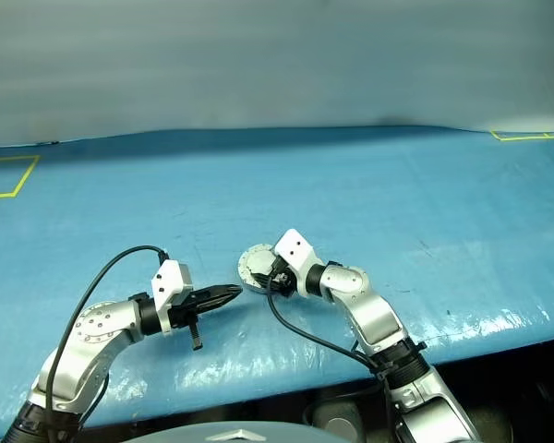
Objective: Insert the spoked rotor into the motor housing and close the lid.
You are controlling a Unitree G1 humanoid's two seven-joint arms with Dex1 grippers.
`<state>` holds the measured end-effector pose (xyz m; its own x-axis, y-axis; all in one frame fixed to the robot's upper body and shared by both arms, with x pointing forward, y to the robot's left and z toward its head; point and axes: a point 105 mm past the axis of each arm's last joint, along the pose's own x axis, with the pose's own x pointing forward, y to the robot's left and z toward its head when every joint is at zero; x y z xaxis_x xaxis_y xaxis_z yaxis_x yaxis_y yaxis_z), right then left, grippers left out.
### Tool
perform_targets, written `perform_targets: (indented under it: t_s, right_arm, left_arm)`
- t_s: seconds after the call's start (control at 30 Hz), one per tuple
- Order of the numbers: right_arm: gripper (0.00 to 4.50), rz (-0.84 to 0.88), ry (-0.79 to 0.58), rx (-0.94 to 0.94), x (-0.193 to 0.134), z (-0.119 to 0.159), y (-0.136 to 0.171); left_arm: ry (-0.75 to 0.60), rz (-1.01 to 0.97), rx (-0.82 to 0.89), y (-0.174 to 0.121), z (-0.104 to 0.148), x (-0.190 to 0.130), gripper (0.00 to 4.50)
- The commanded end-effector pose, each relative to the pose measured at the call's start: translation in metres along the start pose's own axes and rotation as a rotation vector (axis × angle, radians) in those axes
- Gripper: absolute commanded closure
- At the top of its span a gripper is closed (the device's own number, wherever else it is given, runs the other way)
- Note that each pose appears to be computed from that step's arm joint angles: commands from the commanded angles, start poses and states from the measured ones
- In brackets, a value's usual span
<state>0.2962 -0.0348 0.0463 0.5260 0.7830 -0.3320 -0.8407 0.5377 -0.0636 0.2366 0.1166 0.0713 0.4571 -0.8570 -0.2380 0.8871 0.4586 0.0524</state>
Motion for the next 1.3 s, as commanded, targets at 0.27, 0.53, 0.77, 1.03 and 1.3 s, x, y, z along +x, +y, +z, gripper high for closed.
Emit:
perform_targets:
  t_s: [0.27,0.53,0.77,1.03,1.3]
  right_arm:
    - [1.47,0.024,-0.051,0.263,-0.027,-0.014,-0.003]
    - [1.47,0.035,-0.123,0.141,-0.029,0.018,-0.003]
    - [1.47,0.011,-0.044,0.062,-0.024,0.005,-0.006]
    - [1.47,-0.013,0.079,0.082,-0.025,-0.029,-0.007]
    - [1.47,-0.129,0.148,0.095,-0.024,-0.048,-0.021]
  left_arm:
    - [-0.026,-0.013,0.035,-0.001,0.010,0.005,4.50]
    - [-0.021,-0.016,0.031,-0.001,0.008,0.006,4.50]
    - [-0.027,-0.026,0.031,-0.003,0.008,0.009,4.50]
    - [-0.031,-0.019,0.025,-0.003,0.007,0.009,4.50]
    - [-0.031,-0.022,0.027,-0.004,0.008,0.010,4.50]
